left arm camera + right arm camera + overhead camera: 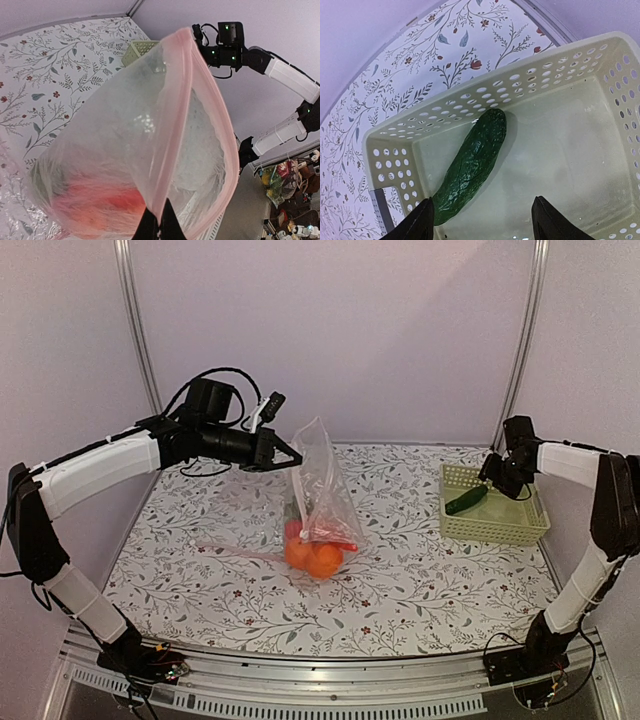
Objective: Place the food in the zip-top bag and seal the zipper
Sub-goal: Pick up the fake vegetable from the bin.
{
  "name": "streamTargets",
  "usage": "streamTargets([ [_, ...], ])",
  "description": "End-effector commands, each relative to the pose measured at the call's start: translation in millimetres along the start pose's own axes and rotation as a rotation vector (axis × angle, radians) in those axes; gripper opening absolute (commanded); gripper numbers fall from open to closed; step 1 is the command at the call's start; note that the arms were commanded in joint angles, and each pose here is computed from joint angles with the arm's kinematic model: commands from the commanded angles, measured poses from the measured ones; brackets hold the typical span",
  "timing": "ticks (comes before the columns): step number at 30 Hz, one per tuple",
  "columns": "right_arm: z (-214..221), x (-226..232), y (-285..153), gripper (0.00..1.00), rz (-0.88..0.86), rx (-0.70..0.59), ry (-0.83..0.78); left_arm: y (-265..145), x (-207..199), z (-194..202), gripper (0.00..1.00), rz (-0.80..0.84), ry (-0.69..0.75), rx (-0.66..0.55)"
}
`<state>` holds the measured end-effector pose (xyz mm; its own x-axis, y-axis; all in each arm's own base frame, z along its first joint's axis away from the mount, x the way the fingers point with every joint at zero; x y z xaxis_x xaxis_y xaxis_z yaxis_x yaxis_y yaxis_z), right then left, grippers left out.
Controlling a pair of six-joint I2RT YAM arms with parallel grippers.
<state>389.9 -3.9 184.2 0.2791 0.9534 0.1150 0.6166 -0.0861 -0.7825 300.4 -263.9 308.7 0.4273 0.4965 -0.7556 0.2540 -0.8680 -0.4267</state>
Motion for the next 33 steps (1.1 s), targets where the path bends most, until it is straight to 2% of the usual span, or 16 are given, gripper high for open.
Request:
streamTargets([
  [1, 8, 9, 21, 0.68, -0.017, 0.085, -0.030, -8, 0, -2, 0.00, 0.014, 0.003, -0.023],
  [9, 15, 19, 52, 0.74, 0.038, 0.122, 0.019, -7, 1, -2, 0.00, 0.011, 0.001, -0.020],
  [20, 28, 23, 79, 0.73, 0.030, 0.170, 0.048, -7, 1, -2, 0.00, 0.012, 0.001, -0.019],
  [24, 30, 24, 84, 0.69, 0.028, 0.181, 0.042, -6, 1, -2, 0.00, 0.012, 0.000, -0.019],
  [29, 33, 23, 87, 0.54, 0.031, 0.192, 0.038, -7, 0, -2, 0.00, 0.013, 0.002, -0.019],
  [33, 31, 23, 81, 0.48, 0.034, 0.177, 0.038, -7, 0, -2, 0.00, 0.013, 0.002, -0.019],
])
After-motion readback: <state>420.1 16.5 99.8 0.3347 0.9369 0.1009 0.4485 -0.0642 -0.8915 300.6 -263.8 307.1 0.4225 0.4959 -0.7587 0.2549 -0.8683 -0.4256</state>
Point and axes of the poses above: each gripper's point midway between its finger pads, its own y axis out along the fingers, its own x axis along the line the jaws close on, z = x × y, the point moved 8 cm from there along -y, back along the fingers, and after that the axes turned 15 degrees about -y, right-handed, at the moved point
